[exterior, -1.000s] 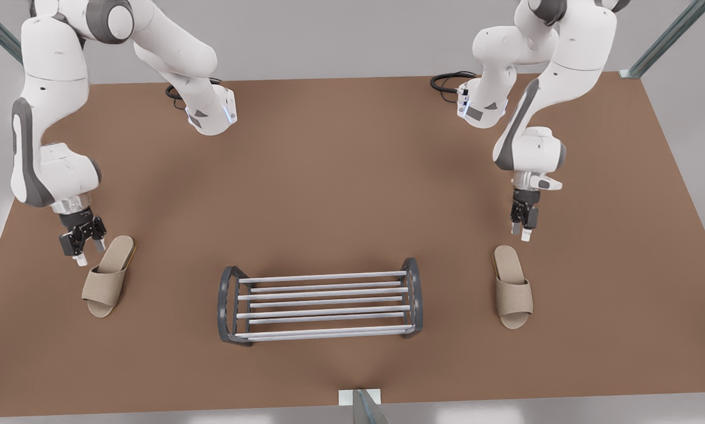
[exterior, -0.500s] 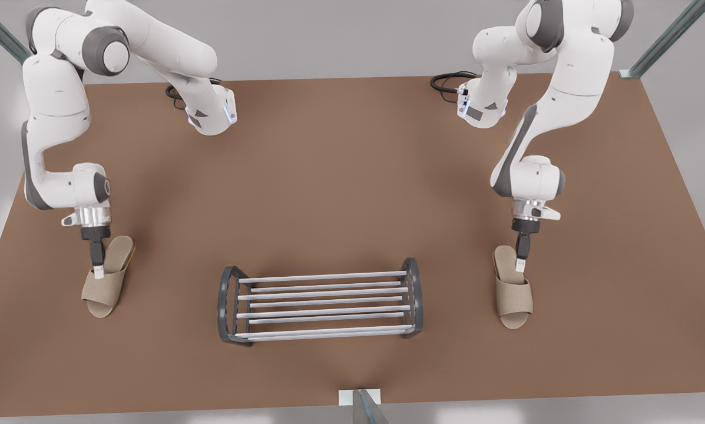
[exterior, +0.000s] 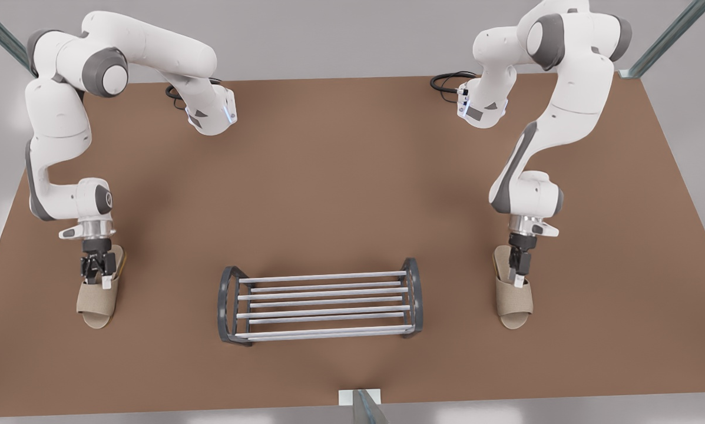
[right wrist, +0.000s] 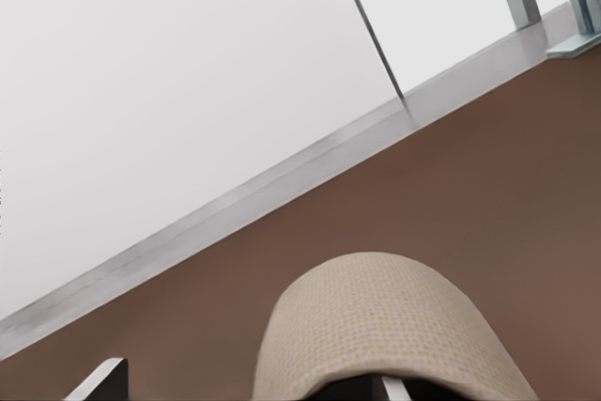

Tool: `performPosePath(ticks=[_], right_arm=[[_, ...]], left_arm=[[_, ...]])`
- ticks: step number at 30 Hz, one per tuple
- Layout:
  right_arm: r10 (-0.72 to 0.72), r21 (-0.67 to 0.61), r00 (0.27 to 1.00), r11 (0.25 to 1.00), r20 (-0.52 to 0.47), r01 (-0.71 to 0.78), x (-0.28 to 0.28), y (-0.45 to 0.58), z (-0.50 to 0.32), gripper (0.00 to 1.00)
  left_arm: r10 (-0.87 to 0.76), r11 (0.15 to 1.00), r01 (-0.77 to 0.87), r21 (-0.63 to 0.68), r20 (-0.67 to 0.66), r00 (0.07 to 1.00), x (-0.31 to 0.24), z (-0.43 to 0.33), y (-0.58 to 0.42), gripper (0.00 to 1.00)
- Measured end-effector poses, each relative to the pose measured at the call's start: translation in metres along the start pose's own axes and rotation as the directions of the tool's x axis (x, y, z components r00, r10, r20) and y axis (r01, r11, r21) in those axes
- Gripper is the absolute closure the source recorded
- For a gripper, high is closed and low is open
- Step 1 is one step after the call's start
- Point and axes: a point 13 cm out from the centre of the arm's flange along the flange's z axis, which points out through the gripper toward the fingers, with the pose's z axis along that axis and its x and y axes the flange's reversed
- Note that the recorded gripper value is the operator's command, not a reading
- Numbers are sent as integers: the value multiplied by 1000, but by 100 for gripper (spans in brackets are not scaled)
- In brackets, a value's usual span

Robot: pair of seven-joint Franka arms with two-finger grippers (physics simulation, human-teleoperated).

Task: Place the right shoe on the shoe rack with the right arm, and place the left shoe on the shoe rack with the left arm

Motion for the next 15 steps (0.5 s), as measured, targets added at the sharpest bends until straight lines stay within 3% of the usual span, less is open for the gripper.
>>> performPosePath(ticks=[2, 4, 6, 7, 11, 14, 15], right_arm=[[-43, -7, 999, 999, 6, 43, 0, -1, 4, 6], [-82, -13, 997, 997, 12, 82, -1, 0, 7, 21], [-115, -16, 993, 993, 16, 116, -3, 0, 8, 43], [-130, -18, 991, 991, 17, 131, -3, 1, 8, 48], [-183, -21, 983, 983, 26, 184, -7, 3, 9, 49], [-217, -23, 976, 976, 34, 218, -12, 7, 11, 65], [-226, -23, 973, 974, 34, 227, -12, 7, 11, 65]], left_arm=[[-24, 1000, 24, 3, 5, 1000, -4, 4, -1, 0], [-46, 999, 46, 2, 7, 999, -6, 8, 0, 0], [-64, 998, 64, 9, 9, 998, -8, 14, -2, 0], [-72, 997, 72, 12, 12, 997, -10, 17, -3, 0], [-105, 994, 104, 16, 18, 994, -16, 28, 0, 0], [-124, 992, 124, 23, 23, 992, -21, 34, -1, 0], [-131, 991, 130, 22, 24, 991, -22, 35, 0, 0]])
